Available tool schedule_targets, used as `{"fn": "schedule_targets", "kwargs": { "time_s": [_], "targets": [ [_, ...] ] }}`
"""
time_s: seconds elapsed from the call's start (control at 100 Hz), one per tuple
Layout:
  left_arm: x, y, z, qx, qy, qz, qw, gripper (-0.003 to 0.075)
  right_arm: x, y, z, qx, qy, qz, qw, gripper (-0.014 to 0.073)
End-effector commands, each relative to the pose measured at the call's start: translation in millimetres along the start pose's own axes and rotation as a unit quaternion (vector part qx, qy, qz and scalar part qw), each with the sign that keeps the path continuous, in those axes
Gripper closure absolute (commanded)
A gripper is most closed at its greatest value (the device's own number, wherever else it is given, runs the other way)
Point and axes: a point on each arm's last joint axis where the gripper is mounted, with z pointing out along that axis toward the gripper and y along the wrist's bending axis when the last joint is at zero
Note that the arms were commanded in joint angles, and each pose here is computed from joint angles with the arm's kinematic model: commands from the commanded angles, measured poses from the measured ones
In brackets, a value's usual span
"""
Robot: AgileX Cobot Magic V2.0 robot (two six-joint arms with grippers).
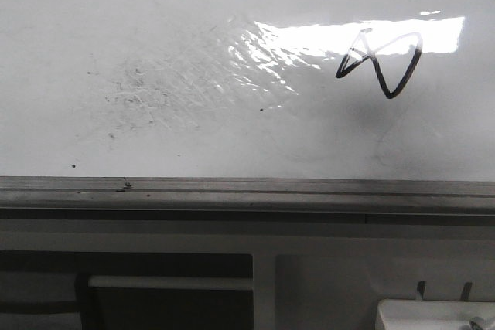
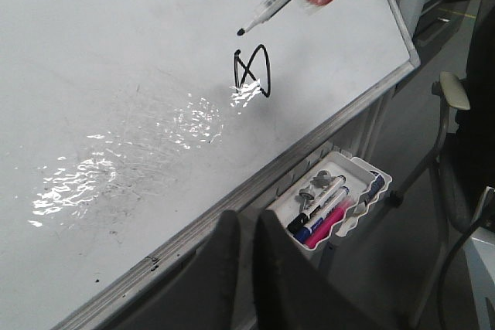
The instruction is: Write number 8 on whiteboard
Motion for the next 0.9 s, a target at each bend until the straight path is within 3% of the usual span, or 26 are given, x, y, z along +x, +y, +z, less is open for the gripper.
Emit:
{"fn": "schedule_targets", "kwargs": {
  "time_s": [0.0,0.1,0.17,0.28,0.39,0.55,0.7,0.89],
  "targets": [
    [-12,1,-2,-0.007,-0.033,-0.015,0.999,0.054,-23,16,-12,-0.09,-0.064,0.011,0.994,0.0641],
    [-11,1,4,0.0,-0.018,-0.027,0.999,0.0334,-20,30,-14,-0.167,-0.058,-0.004,0.984,0.0641],
    [-8,0,12,0.02,0.011,-0.033,0.999,0.0274,-12,38,-12,-0.217,-0.024,-0.019,0.976,0.064],
    [-3,-7,30,0.092,0.052,0.013,0.994,0.0279,3,46,-11,-0.277,0.042,-0.043,0.959,0.0641],
    [-3,-12,46,0.156,0.051,0.037,0.986,0.028,11,51,-14,-0.31,0.077,-0.07,0.945,0.064],
    [0,-11,71,0.21,0.054,0.078,0.973,0.028,11,51,-14,-0.311,0.078,-0.071,0.945,0.0641],
    [-2,-10,95,0.249,0.078,0.075,0.962,0.028,11,51,-14,-0.312,0.078,-0.07,0.944,0.064],
    [-10,-27,121,0.304,0.086,0.121,0.941,0.028,11,51,-14,-0.314,0.077,-0.071,0.944,0.064]
  ]
}}
